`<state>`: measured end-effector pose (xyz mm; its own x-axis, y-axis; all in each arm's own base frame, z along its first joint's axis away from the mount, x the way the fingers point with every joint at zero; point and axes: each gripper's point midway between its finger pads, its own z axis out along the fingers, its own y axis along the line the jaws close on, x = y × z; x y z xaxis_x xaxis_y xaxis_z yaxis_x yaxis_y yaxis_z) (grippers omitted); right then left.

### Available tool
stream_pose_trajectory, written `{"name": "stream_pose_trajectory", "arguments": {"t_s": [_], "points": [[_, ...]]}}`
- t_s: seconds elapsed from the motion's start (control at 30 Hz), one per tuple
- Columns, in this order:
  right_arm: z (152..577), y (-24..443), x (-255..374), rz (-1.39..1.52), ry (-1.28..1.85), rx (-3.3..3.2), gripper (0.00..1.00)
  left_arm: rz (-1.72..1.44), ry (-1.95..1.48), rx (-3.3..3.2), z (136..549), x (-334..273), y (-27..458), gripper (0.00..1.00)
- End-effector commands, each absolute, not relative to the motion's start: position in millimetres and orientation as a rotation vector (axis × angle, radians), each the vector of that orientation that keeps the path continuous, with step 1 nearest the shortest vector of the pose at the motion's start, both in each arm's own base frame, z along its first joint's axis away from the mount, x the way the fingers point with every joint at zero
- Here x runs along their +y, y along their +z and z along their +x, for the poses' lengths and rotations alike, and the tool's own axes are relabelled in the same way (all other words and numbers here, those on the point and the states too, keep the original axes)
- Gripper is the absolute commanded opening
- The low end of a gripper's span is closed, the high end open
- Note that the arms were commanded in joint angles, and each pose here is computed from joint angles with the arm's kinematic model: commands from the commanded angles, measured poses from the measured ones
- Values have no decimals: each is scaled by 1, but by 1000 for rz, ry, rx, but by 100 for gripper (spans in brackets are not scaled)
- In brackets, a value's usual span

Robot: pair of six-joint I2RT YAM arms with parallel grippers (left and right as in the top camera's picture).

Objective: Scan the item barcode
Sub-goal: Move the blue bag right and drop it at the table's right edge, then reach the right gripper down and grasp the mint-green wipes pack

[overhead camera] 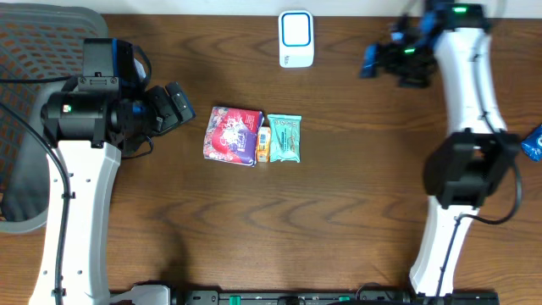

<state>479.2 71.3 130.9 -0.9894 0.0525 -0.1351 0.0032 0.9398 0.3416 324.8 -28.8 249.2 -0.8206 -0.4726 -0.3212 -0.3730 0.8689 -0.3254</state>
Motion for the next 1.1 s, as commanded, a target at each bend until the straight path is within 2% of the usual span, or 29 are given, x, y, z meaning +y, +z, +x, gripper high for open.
{"name": "stream_pose_trajectory", "arguments": {"t_s": [0.0,0.17,0.27,0.77,0.9,0.93,1.07], "points": [[461,117,119,-95,575,3010,99,-617,-339,2639,325,-26,252,98],[434,90,178,-240,735,3053,99,-617,-339,2639,325,-26,252,98],[422,74,202,-256,813,3068,95,-617,-339,2638,325,-26,252,98],[387,24,242,-243,811,3144,87,-617,-339,2639,325,-26,252,98],[382,10,241,-207,718,3170,83,-617,-339,2639,325,-26,252,98],[382,7,239,-195,685,3175,81,-617,-339,2639,325,-26,252,98],[383,-4,227,-146,510,3189,60,-617,-339,2639,325,-26,252,98]]}}
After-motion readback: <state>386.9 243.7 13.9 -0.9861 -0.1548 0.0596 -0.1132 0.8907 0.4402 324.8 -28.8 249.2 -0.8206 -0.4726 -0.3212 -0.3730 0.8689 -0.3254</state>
